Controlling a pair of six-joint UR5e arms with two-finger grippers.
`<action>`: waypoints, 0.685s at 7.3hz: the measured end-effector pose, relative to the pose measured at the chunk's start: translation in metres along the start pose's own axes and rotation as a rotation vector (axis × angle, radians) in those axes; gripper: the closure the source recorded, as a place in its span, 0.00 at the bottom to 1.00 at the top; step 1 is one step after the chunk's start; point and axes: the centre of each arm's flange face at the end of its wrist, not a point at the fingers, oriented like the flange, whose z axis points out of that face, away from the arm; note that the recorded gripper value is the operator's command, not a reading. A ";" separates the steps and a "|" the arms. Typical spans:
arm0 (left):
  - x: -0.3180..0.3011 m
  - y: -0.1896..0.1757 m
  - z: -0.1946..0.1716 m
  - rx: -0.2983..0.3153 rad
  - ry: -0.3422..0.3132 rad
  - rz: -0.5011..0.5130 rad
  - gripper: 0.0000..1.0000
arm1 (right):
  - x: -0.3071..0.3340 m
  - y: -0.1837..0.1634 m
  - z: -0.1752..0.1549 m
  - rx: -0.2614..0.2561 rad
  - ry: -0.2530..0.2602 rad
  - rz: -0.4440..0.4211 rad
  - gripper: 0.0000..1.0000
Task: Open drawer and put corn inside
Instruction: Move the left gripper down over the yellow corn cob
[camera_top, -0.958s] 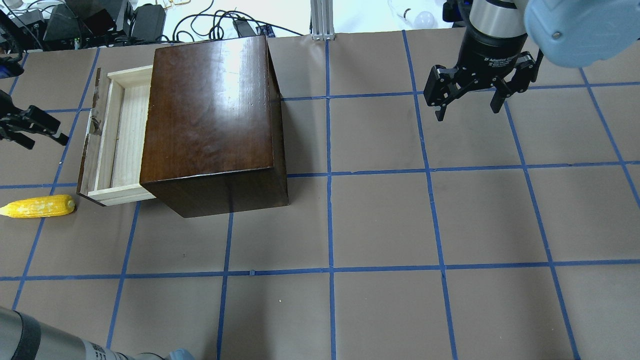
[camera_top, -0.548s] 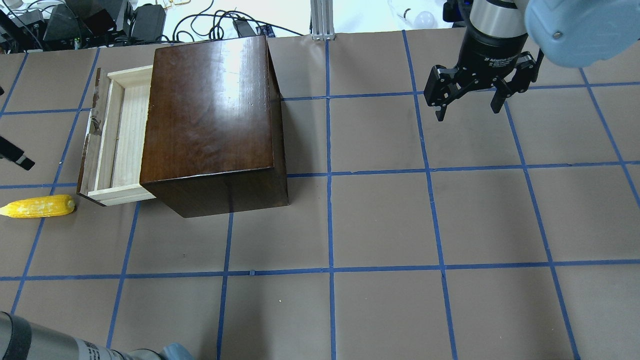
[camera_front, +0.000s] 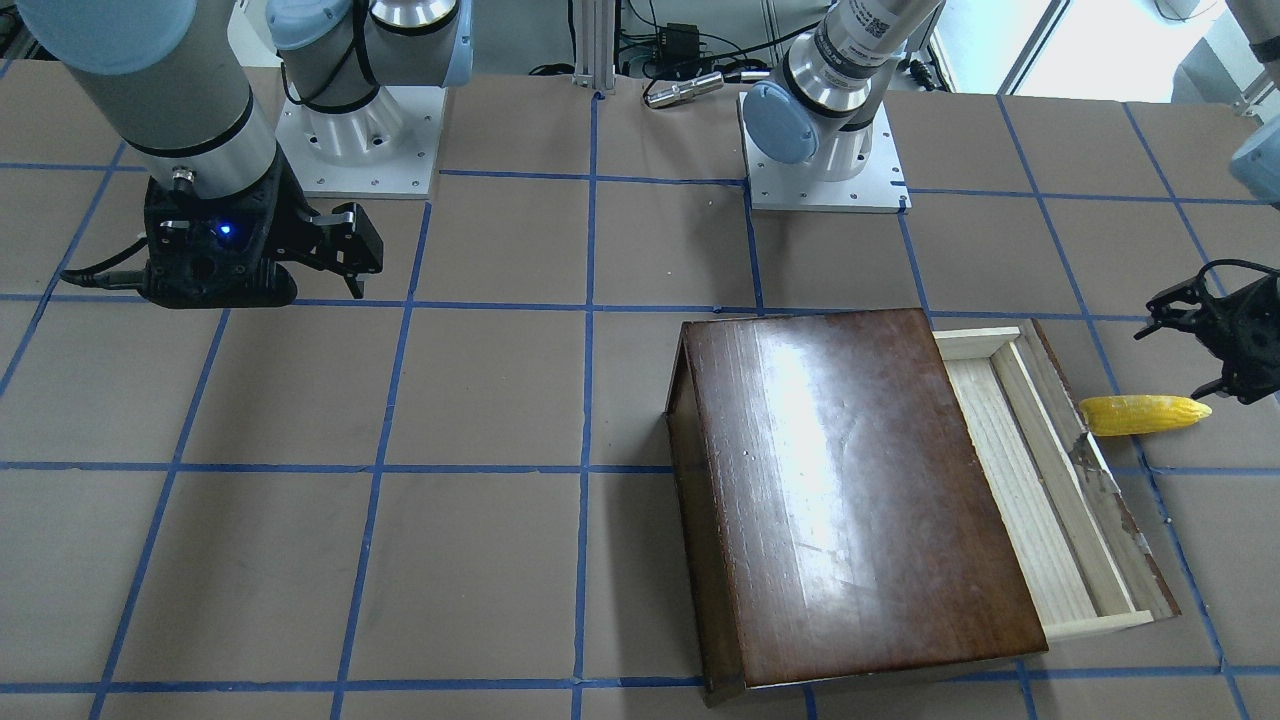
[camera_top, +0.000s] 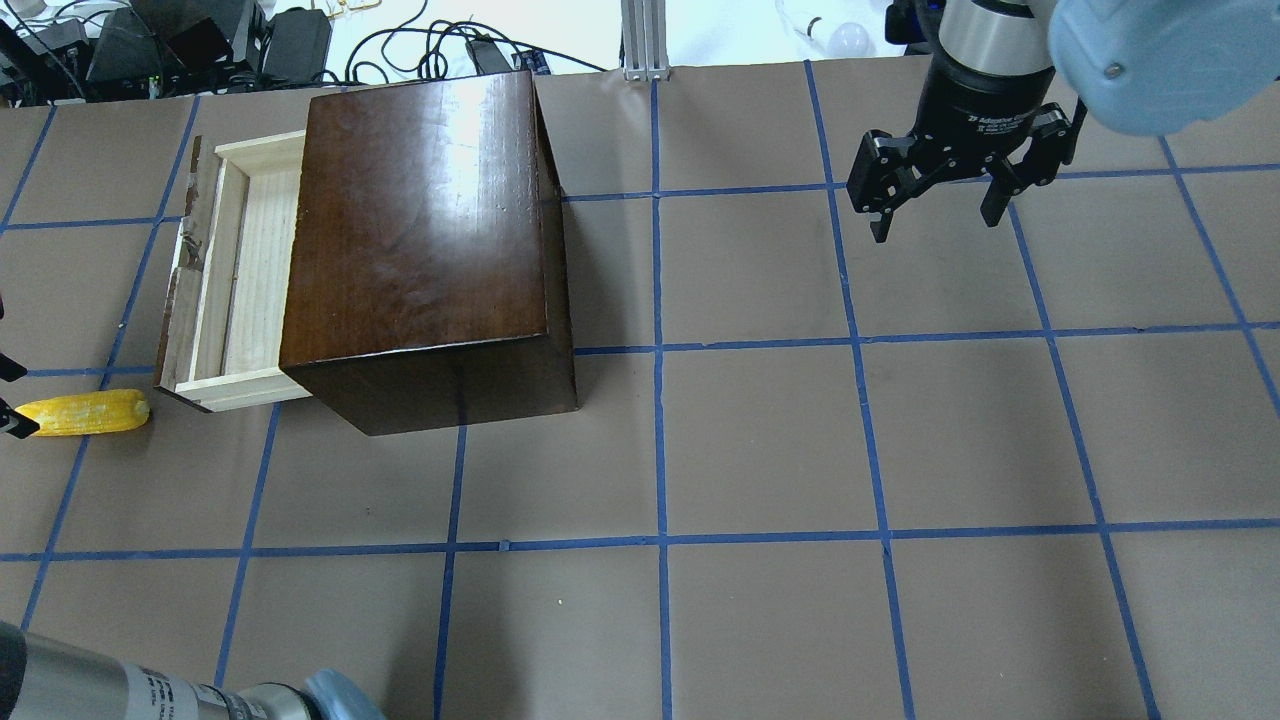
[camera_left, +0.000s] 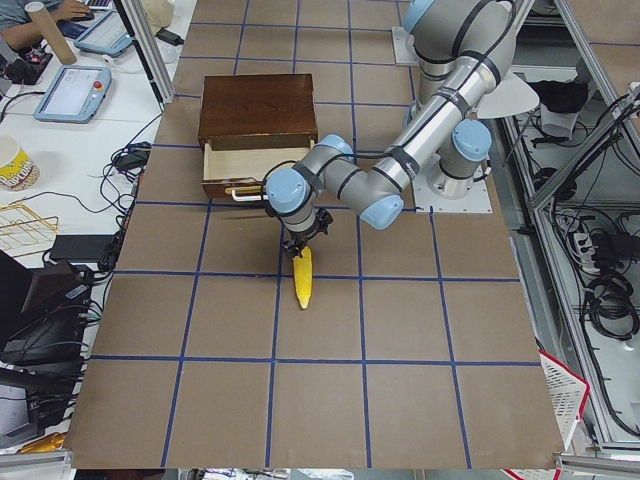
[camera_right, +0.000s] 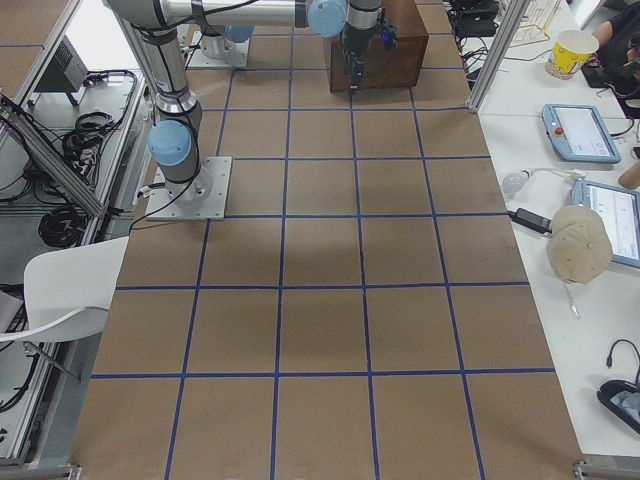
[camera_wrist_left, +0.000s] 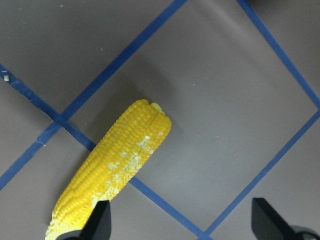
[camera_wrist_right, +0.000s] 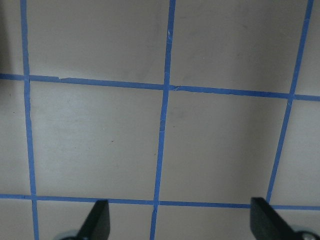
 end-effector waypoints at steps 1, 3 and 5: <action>-0.001 -0.001 0.011 -0.014 -0.045 0.098 0.00 | 0.000 0.000 0.000 -0.001 0.000 0.000 0.00; 0.004 -0.010 0.028 -0.017 -0.058 0.237 0.00 | 0.000 0.000 0.000 0.001 0.000 0.001 0.00; 0.005 -0.015 0.040 -0.014 -0.055 0.309 0.00 | 0.001 0.000 0.000 0.001 0.001 0.001 0.00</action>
